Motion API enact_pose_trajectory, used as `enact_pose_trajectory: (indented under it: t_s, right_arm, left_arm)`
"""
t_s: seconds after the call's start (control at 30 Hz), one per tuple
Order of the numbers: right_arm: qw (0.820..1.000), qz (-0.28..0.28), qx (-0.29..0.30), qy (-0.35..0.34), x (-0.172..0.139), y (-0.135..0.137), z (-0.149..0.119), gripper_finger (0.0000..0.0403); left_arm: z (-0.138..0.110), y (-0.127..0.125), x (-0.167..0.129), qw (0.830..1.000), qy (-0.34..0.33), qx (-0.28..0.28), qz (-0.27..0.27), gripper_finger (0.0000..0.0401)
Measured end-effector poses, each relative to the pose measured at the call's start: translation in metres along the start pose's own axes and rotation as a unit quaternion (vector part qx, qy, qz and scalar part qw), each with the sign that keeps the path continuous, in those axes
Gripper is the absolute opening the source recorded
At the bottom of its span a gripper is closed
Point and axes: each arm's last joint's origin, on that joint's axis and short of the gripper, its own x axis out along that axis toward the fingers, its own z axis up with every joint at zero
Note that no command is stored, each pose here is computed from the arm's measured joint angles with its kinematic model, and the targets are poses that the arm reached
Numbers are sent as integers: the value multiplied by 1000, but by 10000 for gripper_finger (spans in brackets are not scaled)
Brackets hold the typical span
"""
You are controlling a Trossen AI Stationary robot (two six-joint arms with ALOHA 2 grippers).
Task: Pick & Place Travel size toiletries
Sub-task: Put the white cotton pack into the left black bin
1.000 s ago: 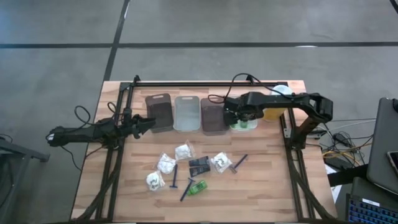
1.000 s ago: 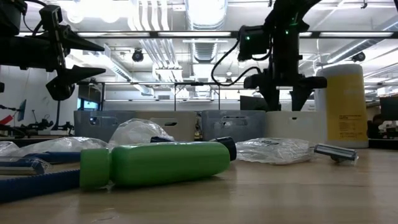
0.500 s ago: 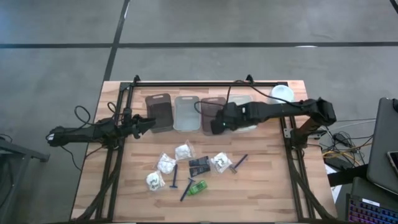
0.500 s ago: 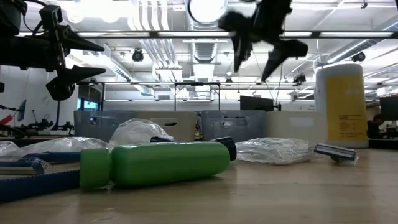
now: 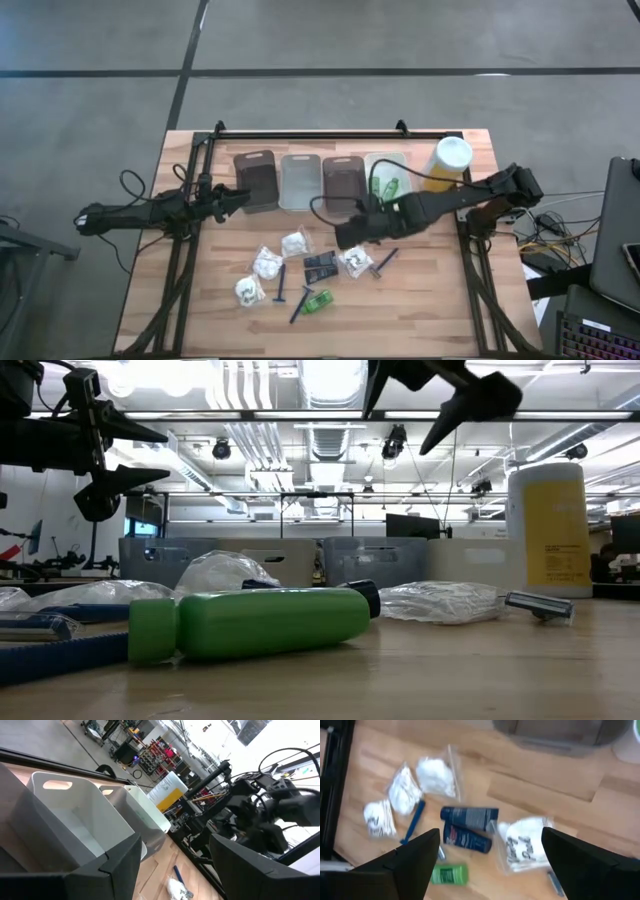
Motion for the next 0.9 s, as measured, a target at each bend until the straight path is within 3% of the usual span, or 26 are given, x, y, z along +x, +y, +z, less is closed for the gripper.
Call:
enact_pose_trajectory:
  t_s: [0.27, 0.9]
  right_arm:
    - [1000, 15, -2, 7, -4, 1, -3, 352]
    - [1000, 15, -5, 8, -1, 2, -3, 291]
  left_arm:
    - [0, 0, 0, 1000, 0, 0, 0, 239]
    - [0, 0, 0, 1000, 0, 0, 0, 239]
